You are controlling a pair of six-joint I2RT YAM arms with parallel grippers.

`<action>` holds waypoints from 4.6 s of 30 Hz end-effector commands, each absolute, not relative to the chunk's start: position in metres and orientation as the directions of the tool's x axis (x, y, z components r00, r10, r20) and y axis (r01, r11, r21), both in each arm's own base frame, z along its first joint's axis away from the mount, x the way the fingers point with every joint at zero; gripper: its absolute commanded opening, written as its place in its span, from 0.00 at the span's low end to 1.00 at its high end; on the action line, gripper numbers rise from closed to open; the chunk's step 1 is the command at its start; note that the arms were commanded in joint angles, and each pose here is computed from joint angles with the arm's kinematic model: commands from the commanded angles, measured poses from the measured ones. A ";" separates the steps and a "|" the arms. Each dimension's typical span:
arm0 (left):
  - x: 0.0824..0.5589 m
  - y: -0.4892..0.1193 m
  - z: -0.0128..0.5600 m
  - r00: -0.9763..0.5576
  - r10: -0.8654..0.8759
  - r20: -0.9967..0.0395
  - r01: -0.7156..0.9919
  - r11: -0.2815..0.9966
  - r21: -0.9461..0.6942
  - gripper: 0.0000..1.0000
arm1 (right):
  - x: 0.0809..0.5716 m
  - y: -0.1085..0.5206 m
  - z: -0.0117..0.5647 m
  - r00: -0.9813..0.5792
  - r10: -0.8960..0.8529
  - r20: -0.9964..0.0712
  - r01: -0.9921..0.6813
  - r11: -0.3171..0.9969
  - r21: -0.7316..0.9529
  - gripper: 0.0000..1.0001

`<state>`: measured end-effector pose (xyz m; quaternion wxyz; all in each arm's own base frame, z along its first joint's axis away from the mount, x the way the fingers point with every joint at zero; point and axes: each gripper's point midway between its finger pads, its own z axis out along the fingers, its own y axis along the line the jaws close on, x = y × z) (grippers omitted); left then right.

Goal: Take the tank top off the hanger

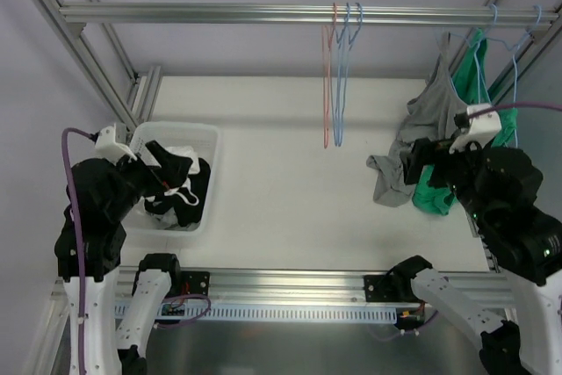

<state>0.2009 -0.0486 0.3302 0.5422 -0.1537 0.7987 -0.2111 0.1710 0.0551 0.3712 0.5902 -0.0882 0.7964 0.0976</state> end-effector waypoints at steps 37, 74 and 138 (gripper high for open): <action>0.131 -0.084 0.261 -0.413 -0.324 -0.851 0.254 0.857 -0.449 0.99 | 0.399 -0.065 0.386 -0.468 -0.084 -0.880 0.107 0.983 -0.150 0.64; 0.135 -0.086 0.256 -0.441 -0.325 -0.837 0.251 0.850 -0.462 0.99 | 0.348 0.004 0.469 -0.154 0.040 -0.987 -0.115 0.992 0.058 0.00; 0.162 -0.518 0.363 -0.420 0.101 -0.902 0.807 0.496 -0.320 0.32 | 0.043 0.062 0.370 -0.154 0.151 -0.976 -0.394 0.897 0.201 0.00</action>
